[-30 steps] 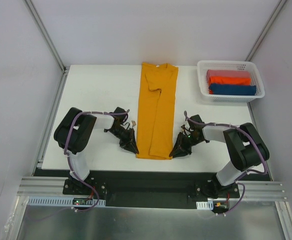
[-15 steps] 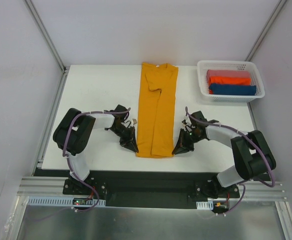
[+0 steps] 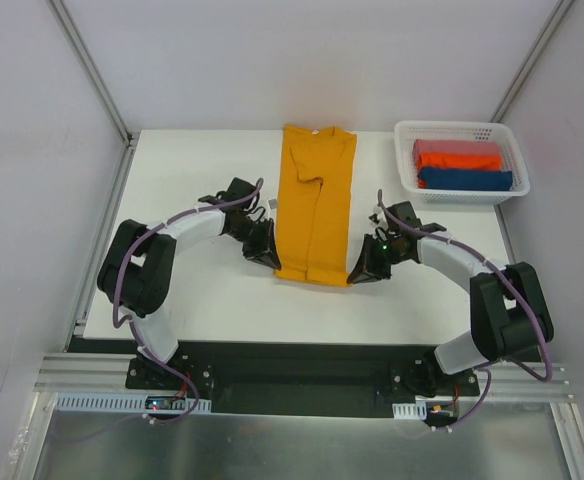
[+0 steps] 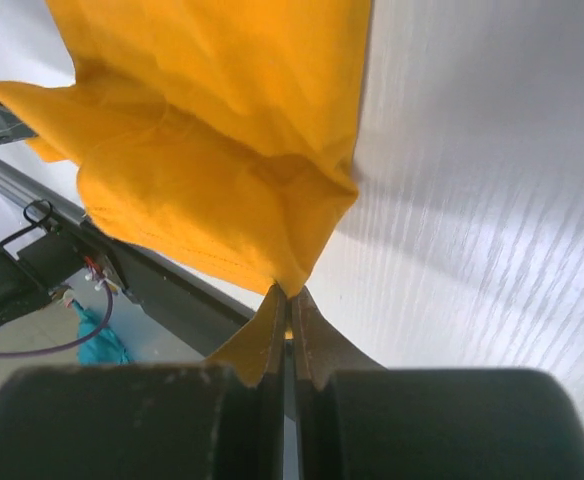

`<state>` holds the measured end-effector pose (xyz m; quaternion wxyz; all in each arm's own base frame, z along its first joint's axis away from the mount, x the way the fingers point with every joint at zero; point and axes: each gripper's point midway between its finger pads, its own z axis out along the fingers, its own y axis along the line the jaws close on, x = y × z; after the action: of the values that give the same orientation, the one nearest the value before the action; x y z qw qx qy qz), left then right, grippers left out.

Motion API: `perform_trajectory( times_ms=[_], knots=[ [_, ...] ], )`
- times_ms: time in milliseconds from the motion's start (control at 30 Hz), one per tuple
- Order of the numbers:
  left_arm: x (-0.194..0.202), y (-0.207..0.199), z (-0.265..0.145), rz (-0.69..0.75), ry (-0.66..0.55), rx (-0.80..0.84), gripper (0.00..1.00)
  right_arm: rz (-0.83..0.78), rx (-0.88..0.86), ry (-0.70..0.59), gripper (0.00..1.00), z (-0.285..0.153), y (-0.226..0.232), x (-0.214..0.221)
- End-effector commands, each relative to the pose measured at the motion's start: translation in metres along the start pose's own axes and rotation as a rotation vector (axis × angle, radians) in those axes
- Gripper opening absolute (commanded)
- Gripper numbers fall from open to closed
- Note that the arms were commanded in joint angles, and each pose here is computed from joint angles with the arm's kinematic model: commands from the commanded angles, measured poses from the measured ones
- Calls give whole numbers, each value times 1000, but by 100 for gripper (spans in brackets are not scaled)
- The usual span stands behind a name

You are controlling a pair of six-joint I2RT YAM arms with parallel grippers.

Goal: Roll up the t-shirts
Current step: Roll the T-shirt to the center of the board.

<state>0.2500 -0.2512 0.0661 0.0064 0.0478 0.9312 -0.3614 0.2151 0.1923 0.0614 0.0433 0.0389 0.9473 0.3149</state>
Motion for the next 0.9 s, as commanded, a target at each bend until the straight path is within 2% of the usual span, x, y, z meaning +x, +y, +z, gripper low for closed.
perform_trajectory(
  times_ms=[0,333,600,700,767,867],
  knots=[
    [-19,5,-11,52,-50,-71,0,-34,26,-77,1,-3,1,-31],
    [-37,30,-4,14,-44,-153,0,-40,30,-83,1,9,3,-56],
    [-52,36,-1,-2,-51,-172,0,-41,16,-63,2,18,9,-70],
    [-58,36,-1,0,-57,-177,4,-40,19,-57,3,22,8,-75],
    [-62,37,-3,3,-64,-184,7,-43,20,-64,9,23,9,-81],
    [-68,38,-11,4,-84,-200,13,-80,-8,-93,24,22,18,-91]
  ],
)
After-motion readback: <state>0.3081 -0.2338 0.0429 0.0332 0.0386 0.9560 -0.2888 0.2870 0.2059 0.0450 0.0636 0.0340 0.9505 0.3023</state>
